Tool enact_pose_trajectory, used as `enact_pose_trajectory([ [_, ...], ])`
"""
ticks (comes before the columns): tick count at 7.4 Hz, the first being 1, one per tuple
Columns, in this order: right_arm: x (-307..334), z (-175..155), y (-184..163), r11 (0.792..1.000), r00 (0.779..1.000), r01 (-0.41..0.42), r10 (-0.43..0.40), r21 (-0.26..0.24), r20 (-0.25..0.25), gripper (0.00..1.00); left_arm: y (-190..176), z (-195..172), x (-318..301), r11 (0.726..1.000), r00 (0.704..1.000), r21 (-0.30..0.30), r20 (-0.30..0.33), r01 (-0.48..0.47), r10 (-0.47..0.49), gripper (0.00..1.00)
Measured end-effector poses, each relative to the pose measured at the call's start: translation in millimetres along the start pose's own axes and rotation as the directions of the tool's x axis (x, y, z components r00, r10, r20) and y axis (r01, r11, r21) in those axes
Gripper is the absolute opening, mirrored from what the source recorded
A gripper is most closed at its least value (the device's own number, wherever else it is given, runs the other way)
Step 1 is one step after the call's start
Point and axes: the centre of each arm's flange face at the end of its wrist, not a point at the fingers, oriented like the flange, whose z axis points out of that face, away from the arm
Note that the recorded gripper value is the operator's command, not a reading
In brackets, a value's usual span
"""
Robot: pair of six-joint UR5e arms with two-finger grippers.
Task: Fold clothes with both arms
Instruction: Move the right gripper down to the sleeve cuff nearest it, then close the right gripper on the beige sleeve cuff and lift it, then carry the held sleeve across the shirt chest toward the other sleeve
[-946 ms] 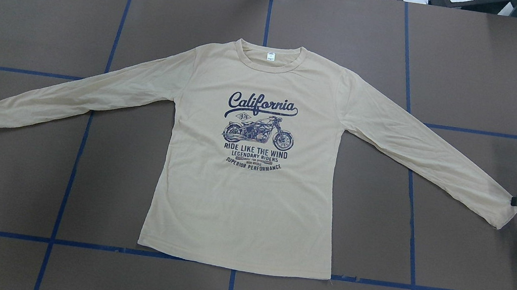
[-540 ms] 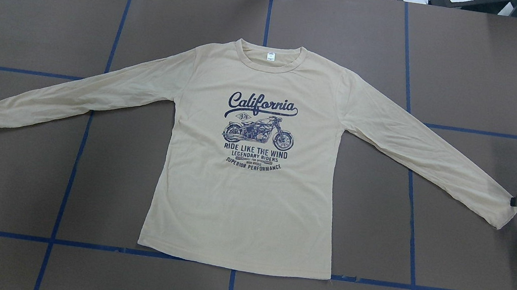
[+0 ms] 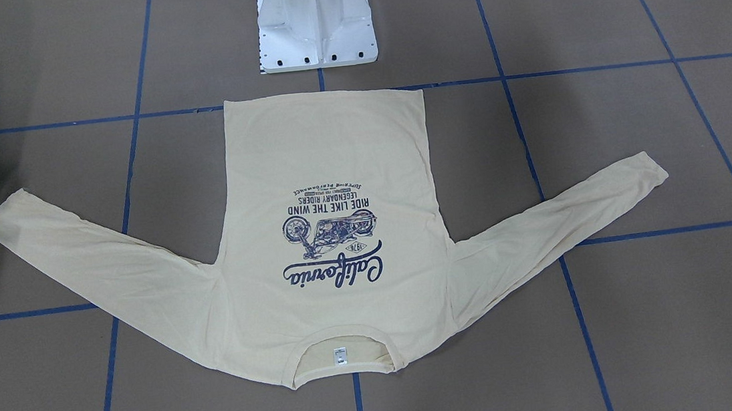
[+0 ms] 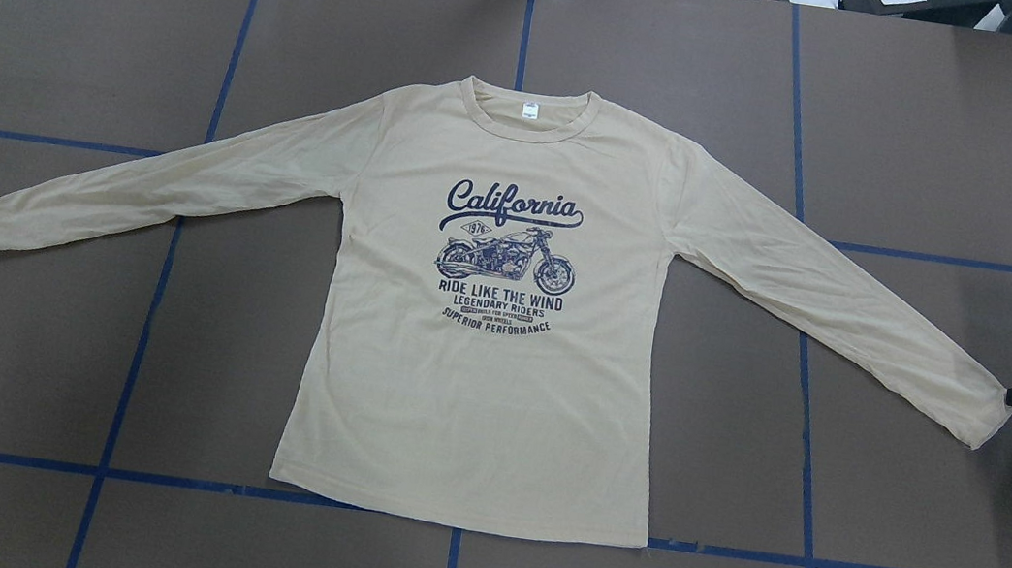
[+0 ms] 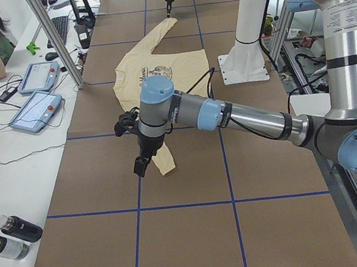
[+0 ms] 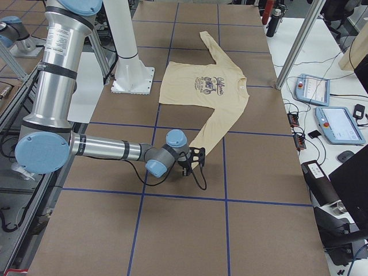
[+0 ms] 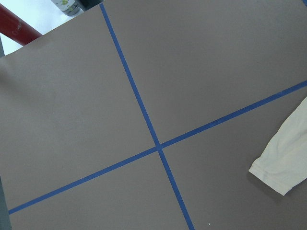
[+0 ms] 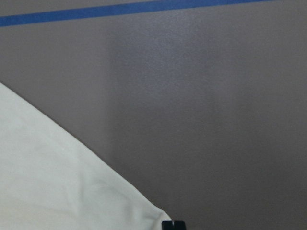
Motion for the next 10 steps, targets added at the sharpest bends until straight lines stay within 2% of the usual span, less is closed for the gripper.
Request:
enact_pose_trajectory([
  [2, -18.2, -22.0, -10.4, 1.0, 0.998, 0.001, 0.0, -0.002, 0.066, 0.0, -0.2, -0.4, 0.3, 1.0, 1.0, 0.001, 0.0, -0.001, 0.001, 1.0],
  [4, -50.9, -61.5, -37.2, 0.999, 0.99, -0.037, 0.036, 0.008, 0.135, 0.0, -0.2, -0.4, 0.4, 1.0, 1.0, 0.001, -0.001, -0.001, 0.001, 1.0],
  [6, -137.1, -102.5, -85.9, 0.992, 0.981, -0.127, 0.126, 0.002, 0.149, 0.0, -0.2, -0.3, 0.5, 1.0, 1.0, 0.001, -0.003, 0.0, 0.0, 1.0],
  [8, -250.5, -128.5, -129.9, 0.986, 0.976, -0.163, 0.164, -0.018, 0.145, 0.0, -0.2, 0.1, 1.4, 1.0, 1.0, 0.002, -0.015, 0.001, -0.001, 1.0],
  [10, -392.3, -142.3, -144.8, 0.969, 0.961, -0.246, 0.246, -0.015, 0.126, 0.0, -0.3, -0.4, 2.2, 1.0, 1.0, 0.002, -0.02, 0.001, -0.001, 1.0],
])
